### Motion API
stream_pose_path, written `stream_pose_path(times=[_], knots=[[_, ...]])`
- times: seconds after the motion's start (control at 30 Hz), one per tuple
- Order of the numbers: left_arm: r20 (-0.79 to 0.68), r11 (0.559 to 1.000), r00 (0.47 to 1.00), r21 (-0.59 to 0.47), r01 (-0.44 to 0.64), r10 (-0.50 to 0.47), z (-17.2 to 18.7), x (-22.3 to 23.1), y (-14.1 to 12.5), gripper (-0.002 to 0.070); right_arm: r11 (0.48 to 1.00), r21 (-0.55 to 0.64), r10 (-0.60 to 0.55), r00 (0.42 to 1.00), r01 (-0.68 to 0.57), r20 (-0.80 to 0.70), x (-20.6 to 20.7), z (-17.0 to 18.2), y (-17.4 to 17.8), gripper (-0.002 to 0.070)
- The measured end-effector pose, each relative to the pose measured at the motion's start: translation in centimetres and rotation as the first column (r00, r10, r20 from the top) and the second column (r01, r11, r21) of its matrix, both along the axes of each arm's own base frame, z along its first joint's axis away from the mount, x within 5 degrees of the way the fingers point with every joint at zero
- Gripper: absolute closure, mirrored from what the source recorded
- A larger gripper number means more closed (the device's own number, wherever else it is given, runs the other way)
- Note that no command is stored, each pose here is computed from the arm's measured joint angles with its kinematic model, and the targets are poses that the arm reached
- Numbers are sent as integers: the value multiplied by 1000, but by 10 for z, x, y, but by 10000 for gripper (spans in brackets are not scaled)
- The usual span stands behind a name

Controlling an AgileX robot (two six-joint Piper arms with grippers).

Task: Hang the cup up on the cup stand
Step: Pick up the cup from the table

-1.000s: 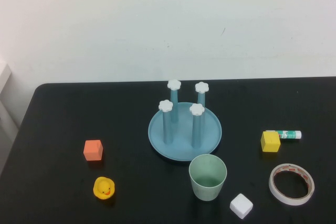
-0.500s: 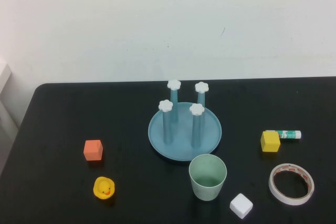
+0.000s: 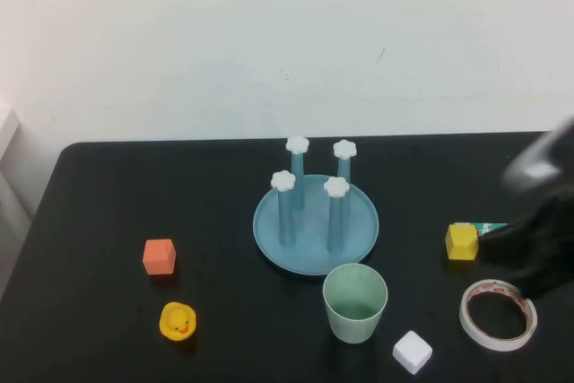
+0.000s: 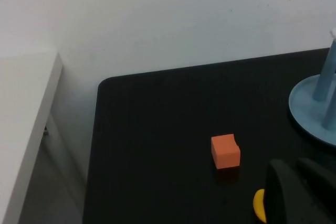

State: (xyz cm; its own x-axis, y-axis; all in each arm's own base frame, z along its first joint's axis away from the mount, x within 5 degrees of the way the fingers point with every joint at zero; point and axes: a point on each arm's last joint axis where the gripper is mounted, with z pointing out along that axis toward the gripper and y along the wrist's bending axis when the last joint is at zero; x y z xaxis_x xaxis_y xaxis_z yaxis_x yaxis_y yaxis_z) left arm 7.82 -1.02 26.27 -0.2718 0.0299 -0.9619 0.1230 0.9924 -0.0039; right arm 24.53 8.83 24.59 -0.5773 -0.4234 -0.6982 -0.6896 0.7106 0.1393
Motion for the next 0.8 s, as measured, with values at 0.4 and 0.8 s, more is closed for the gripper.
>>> stream_pose_path(times=[0.4, 0.8], knots=[[41, 1000, 999, 2, -11, 11, -8, 3, 1, 676, 975, -105, 188, 977, -198, -97, 56, -69, 85, 400], [65, 989, 997, -144, -18, 28, -5, 4, -1, 676, 978, -123, 145, 971, -170, -190, 109, -135, 108, 260]])
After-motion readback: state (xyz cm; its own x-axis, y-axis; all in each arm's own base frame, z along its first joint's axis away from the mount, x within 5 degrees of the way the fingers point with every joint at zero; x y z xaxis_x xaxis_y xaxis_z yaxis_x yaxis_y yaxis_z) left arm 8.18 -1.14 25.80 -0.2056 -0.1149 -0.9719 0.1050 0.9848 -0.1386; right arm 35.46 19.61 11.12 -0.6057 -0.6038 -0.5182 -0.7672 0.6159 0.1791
